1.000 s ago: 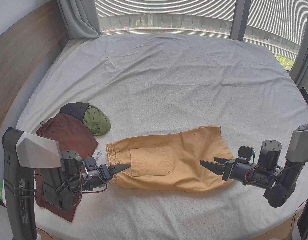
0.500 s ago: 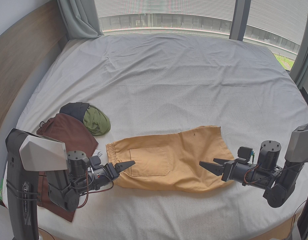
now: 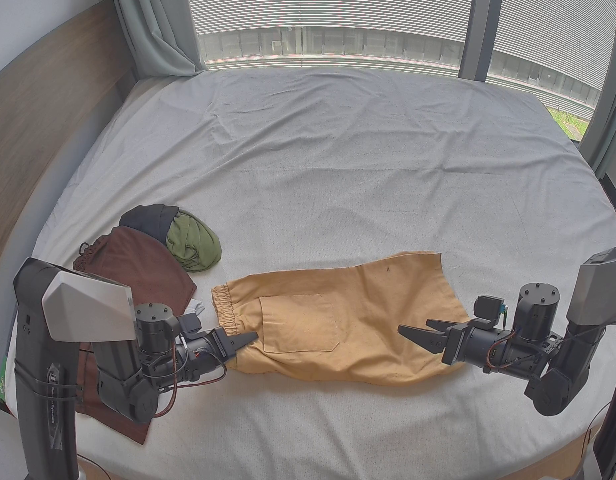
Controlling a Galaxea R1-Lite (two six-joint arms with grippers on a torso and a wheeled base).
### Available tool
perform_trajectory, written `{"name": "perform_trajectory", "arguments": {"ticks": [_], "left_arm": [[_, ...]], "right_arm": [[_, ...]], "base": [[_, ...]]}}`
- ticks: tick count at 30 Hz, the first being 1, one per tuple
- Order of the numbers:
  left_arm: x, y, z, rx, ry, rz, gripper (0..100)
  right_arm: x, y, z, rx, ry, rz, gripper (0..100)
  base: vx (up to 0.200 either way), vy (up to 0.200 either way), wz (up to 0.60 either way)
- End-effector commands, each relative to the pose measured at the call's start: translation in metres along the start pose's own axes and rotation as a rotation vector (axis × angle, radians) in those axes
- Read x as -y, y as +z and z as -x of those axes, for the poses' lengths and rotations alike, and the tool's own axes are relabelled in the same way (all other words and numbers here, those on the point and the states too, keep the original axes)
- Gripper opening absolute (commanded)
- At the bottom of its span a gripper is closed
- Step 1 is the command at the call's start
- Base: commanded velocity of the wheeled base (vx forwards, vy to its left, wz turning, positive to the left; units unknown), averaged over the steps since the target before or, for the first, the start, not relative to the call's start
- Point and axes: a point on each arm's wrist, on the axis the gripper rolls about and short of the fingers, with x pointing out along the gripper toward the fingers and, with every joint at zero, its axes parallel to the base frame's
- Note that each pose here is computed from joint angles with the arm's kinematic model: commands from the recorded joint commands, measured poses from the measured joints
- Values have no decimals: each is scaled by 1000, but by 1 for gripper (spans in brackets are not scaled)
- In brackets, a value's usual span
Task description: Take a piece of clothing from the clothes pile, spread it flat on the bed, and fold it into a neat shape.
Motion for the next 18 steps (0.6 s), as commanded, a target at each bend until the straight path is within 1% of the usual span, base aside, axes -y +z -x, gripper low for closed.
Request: {"name": "perform_trajectory", "arguments": {"ticks": [1, 2, 5, 8, 10, 13, 14, 18], "left_arm": [[0, 1, 2, 7, 2, -20, 0], [-1, 2, 3, 10, 2, -26, 0], [-4, 10, 10, 38, 17, -100, 0], [-10, 17, 15, 56, 29, -130, 0], [-11, 20, 19, 64, 31, -132, 0], [-10, 25, 23, 67, 18, -136, 0], [-10, 29, 30, 55, -4, -139, 0], [-10, 35, 44, 40, -42, -155, 0]], "right_arm": [[1, -1, 0, -5, -3, -2, 100], [1, -1, 0, -5, -3, -2, 100], [2, -1, 0, -3, -7, -4, 100], [3, -1, 0, -1, -8, -4, 100], [3, -1, 0, -3, -8, -5, 100], [3, -1, 0, -3, -8, -5, 100], [3, -1, 0, -4, -9, -5, 100], [4, -2, -1, -8, -11, -7, 100]], "base": [[0, 0, 0], [0, 0, 0], [0, 0, 0], [0, 0, 0], [0, 0, 0], [0, 0, 0], [0, 0, 0], [0, 0, 0]]}}
